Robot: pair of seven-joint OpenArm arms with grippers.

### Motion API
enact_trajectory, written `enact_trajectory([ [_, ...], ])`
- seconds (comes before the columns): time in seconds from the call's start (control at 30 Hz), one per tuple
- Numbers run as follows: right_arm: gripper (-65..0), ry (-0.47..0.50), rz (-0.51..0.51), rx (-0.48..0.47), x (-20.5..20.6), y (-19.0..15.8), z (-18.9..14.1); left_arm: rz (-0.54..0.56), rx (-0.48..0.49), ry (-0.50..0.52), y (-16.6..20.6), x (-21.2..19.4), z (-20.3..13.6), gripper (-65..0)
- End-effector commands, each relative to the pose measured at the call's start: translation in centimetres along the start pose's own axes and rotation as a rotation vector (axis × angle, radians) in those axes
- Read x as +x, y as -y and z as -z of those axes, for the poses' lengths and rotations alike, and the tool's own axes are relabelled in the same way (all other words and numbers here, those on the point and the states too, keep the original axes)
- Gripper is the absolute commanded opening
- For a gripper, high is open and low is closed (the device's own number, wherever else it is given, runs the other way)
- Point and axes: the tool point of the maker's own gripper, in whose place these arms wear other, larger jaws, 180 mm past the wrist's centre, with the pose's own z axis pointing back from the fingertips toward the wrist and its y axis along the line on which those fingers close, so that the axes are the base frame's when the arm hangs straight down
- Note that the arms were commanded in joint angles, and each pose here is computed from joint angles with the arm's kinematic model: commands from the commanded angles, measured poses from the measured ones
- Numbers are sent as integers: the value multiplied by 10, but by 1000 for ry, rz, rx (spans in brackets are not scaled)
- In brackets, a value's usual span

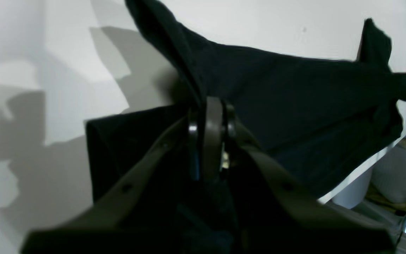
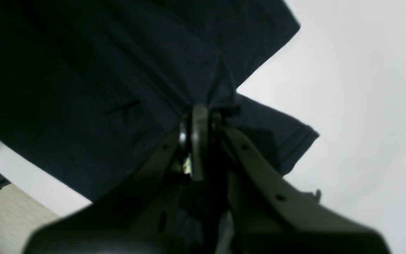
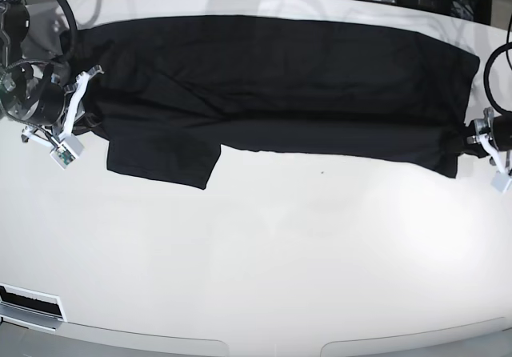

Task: Layout the t-shirt on the table in an organized manner, then fold the t-shirt properly
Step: 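Lower the folded edge and open both grippers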

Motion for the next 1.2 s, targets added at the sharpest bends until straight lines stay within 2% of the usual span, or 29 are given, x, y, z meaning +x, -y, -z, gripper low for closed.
enact_trajectory([
  [0.0,-650,16,-23,-31,7,11,-6,36,16,42,-3,21,-15,-650],
  [0.43,-650,-11,-21,-30,2,11,-6,-14,19,-54,-10,-27,-10,-650],
  [0.63,-650,-17,-21,-30,1,11,-6,-15,24,-14,-11,-23,-9,-650],
  [0.67,-612,-19,-23,-32,0,11,-6,-15,24,-7,-11,-22,-9,-650],
  [0.7,-519,-22,-26,-35,0,13,-7,-15,24,-4,-11,-21,-10,-618],
  [0.77,-315,-39,-42,-54,-1,21,-11,-18,20,1,-11,-20,-9,-456],
  [0.8,-237,-58,-37,-90,-1,31,-15,-17,20,0,-11,-20,-9,-381],
  [0.83,-192,-81,-12,-140,0,44,-20,-17,20,0,-11,-20,-9,-325],
  [0.9,-183,-94,63,-228,8,67,-31,-17,20,0,-11,-20,-9,-296],
  [0.97,-183,-42,107,-245,25,77,-37,-18,20,9,-11,-19,-9,-296],
  [1.1,-183,143,173,-115,69,60,-37,-27,5,24,-8,-17,-8,-296],
  [1.17,-183,201,203,-62,82,52,-34,-34,-9,33,-4,-16,-4,-296],
])
